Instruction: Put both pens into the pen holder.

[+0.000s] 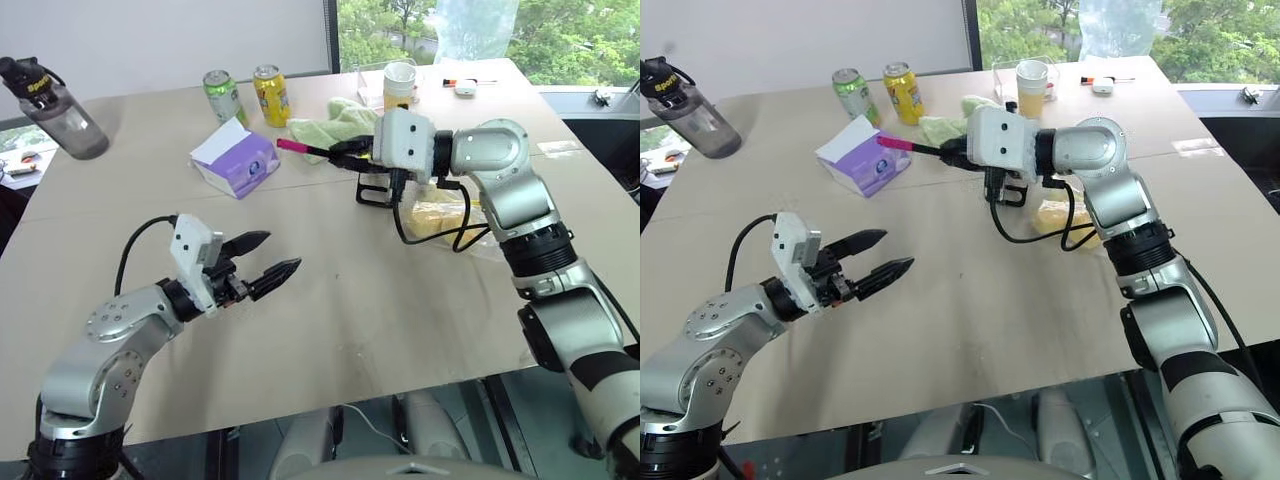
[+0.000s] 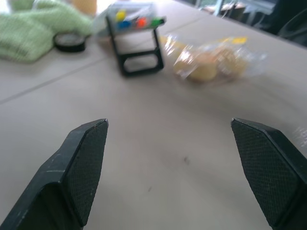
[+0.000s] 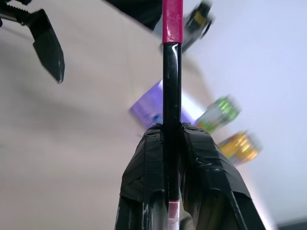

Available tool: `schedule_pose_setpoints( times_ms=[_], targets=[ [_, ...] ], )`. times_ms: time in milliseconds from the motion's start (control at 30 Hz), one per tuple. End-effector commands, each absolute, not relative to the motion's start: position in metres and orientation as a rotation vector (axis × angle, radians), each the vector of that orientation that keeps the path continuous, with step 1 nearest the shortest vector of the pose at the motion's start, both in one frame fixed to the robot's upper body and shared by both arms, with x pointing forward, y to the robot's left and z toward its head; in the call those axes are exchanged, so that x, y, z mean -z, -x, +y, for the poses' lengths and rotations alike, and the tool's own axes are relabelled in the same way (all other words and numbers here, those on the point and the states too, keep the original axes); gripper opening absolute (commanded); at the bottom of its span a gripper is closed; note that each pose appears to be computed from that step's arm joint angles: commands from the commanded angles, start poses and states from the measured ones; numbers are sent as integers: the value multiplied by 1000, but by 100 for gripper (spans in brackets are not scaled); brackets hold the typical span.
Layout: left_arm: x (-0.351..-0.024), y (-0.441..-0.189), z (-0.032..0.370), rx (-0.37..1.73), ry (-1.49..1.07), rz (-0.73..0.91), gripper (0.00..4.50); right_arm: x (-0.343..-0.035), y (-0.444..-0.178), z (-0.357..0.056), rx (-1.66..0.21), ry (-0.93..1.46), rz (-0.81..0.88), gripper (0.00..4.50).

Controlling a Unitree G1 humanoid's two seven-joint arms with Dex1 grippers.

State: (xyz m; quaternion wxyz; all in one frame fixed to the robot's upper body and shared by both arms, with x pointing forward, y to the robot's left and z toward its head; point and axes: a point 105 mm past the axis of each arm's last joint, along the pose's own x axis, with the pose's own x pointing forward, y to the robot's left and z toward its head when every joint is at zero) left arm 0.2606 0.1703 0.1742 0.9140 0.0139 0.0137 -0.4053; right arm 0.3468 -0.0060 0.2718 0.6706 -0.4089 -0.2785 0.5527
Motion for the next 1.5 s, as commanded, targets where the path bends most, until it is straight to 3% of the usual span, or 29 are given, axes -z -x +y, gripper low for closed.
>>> schedule_pose_setpoints(
  times_ms=[33,367,867,1133,1333,1500],
  targets=[
    [-191,-257,166,856,-64,-45,420,-283,-344,-6,-1188,966,-817,6],
    [-190,-258,162,848,-97,-51,420,-266,-380,-19,-1026,825,-838,6],
    [-202,-258,165,824,-117,-79,420,-252,-405,-20,-888,690,-753,6],
    [-215,-265,172,766,-14,-147,420,-235,-385,-13,-1024,795,-797,6],
    [-237,-275,167,758,176,-242,420,-215,-362,-2,-1245,760,-676,6],
    [-239,-281,156,788,240,-244,420,-215,-338,9,-1308,723,-654,6]
  ],
)
